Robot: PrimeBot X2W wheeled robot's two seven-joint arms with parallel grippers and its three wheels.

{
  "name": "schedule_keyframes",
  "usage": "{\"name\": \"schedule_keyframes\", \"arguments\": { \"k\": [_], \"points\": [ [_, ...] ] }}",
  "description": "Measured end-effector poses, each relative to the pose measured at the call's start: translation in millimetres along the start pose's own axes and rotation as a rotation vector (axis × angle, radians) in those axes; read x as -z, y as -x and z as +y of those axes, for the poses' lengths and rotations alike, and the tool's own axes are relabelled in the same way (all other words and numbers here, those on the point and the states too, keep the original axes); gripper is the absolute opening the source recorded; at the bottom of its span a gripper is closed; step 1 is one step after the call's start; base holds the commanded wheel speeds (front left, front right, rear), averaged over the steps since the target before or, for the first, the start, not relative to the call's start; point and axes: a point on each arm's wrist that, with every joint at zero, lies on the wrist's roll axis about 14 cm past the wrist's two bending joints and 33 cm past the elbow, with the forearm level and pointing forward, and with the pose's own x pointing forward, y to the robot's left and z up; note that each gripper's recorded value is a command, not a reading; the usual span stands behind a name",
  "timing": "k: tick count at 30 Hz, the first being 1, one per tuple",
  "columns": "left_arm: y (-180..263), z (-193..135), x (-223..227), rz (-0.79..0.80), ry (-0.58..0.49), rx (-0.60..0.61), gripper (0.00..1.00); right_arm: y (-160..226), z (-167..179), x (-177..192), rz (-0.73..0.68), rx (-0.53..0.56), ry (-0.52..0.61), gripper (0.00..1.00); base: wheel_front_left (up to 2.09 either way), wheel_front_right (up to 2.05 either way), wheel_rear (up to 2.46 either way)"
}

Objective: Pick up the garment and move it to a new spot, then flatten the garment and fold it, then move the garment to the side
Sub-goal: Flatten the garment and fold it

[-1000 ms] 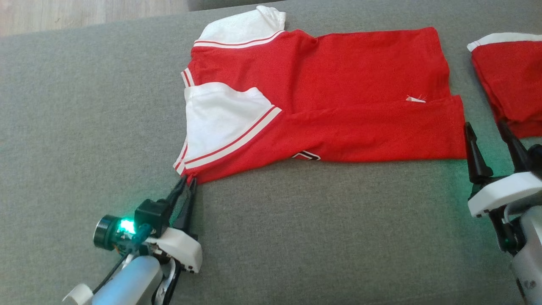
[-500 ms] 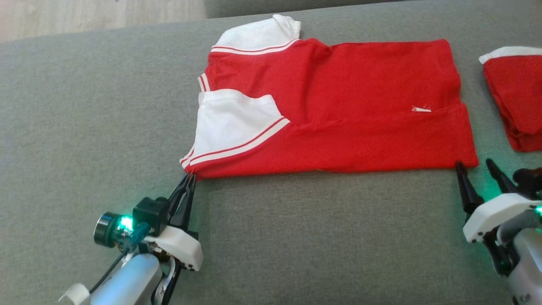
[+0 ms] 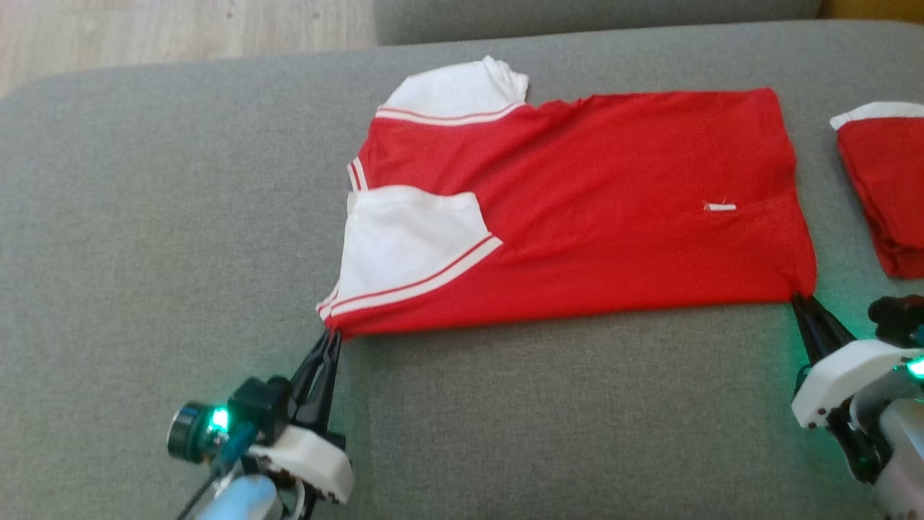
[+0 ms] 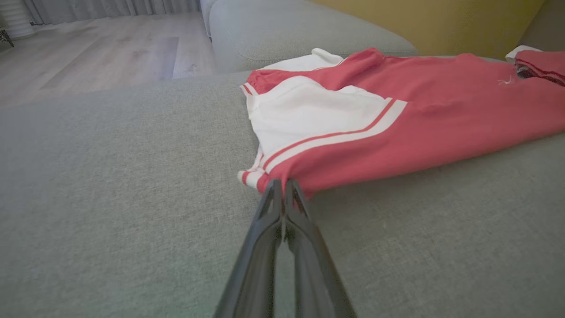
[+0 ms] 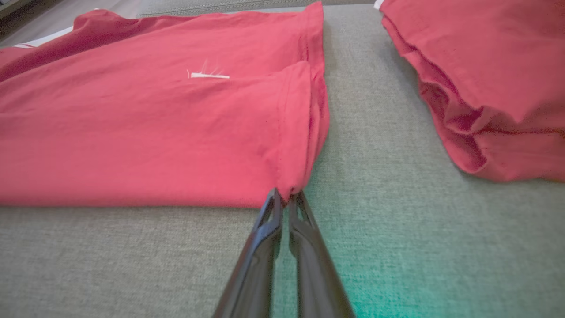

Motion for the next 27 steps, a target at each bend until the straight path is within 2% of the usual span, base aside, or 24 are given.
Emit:
{"name": "schedule_keyframes", "arguments": {
  "k": [6, 15, 21, 22, 23, 24, 25, 27],
  "points": [
    [23.8, -8.3, 1.6, -0.022, 0.022, -0.012, 0.0, 17.8, -4.4, -0.3, -0.009, -0.018, 0.027, 0.0, 0.0, 0.0, 0.0],
    [73.5, -29.8, 28.8, 0.015, 0.068, -0.017, 0.0, 69.1, -22.9, 47.9, 0.099, -0.001, 0.013, 0.0, 0.0, 0.0, 0.0],
    [92.8, -31.8, 39.7, 0.035, 0.082, -0.029, 0.0, 87.0, -23.6, 56.6, 0.096, 0.013, -0.032, 0.0, 0.0, 0.0, 0.0],
    [93.1, -32.4, 39.7, 0.034, 0.081, -0.027, 0.13, 88.3, -23.8, 55.9, 0.089, 0.016, -0.033, 0.26, 0.0, 0.0, 0.0],
    [92.9, -32.6, 39.3, 0.034, 0.08, -0.026, 0.32, 89.1, -24.2, 54.8, 0.081, 0.02, -0.034, 0.87, 0.0, 0.0, 0.0],
    [92.7, -32.8, 39.3, 0.035, 0.079, -0.024, 0.59, 89.2, -24.1, 53.4, 0.074, 0.022, -0.035, 1.0, 0.0, 0.0, 0.0],
    [92.4, -32.9, 40.1, 0.041, 0.077, -0.023, 1.0, 89.2, -24.3, 51.2, 0.063, 0.027, -0.038, 1.0, 0.0, 0.0, 0.0],
    [91.9, -31.2, 42.1, 0.049, 0.07, -0.023, 1.0, 90.4, -25.9, 49.3, 0.054, 0.038, -0.04, 1.0, 0.0, 0.0, 0.0]
  ]
}}
